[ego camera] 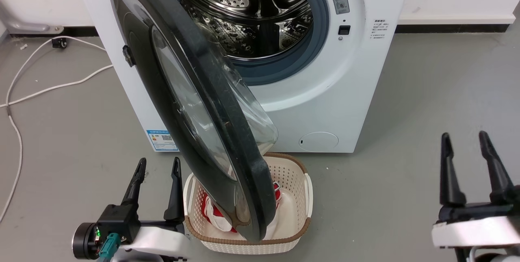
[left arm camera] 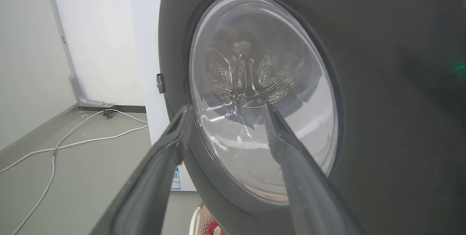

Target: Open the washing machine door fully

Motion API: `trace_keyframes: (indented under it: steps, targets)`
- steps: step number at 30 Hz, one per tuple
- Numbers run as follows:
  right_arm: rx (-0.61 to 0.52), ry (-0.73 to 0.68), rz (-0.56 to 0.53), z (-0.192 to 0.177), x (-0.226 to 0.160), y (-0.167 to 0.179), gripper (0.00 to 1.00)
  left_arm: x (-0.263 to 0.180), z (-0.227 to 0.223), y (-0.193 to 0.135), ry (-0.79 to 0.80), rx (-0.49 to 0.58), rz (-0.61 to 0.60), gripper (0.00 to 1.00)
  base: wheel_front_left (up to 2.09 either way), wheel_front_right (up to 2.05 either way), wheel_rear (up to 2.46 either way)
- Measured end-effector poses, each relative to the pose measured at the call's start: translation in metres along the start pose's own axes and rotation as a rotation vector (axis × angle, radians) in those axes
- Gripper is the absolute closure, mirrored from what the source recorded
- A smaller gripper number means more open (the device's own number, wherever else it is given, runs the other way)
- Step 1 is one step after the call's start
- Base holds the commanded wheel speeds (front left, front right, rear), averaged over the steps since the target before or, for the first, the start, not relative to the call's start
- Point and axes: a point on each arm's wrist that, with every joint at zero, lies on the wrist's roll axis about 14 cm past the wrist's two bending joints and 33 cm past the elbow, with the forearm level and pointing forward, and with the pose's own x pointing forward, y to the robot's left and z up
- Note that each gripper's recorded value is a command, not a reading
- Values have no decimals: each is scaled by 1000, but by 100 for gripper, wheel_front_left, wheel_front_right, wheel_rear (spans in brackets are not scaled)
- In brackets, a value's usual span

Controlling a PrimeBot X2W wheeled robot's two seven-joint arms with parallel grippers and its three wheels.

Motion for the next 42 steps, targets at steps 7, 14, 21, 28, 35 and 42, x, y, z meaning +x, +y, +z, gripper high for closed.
trace_keyframes:
  steps: [7, 14, 21, 28, 35, 42]
  targets:
    - [-103, 106, 60, -20, -22, 21, 0, 0, 0, 1, 0, 8, 2, 0, 0, 0, 0]
    - [-6, 204, 15, -51, -38, 12, 0, 0, 1, -1, -1, 10, -4, 0, 0, 0, 0]
    - [12, 199, 3, -53, -36, 9, 0, 0, 1, -3, -2, 14, -13, 0, 0, 0, 0]
    - [16, 196, -2, -54, -35, 8, 0, 0, -2, -4, 6, 12, -19, 100, 0, 0, 0]
    - [24, 205, -8, -58, -36, 7, 0, 1, 0, -3, -2, -8, -20, 100, 0, 0, 0]
    - [32, 211, -7, -61, -36, 8, 0, 11, 36, -1, -116, -17, -14, 100, 0, 0, 0]
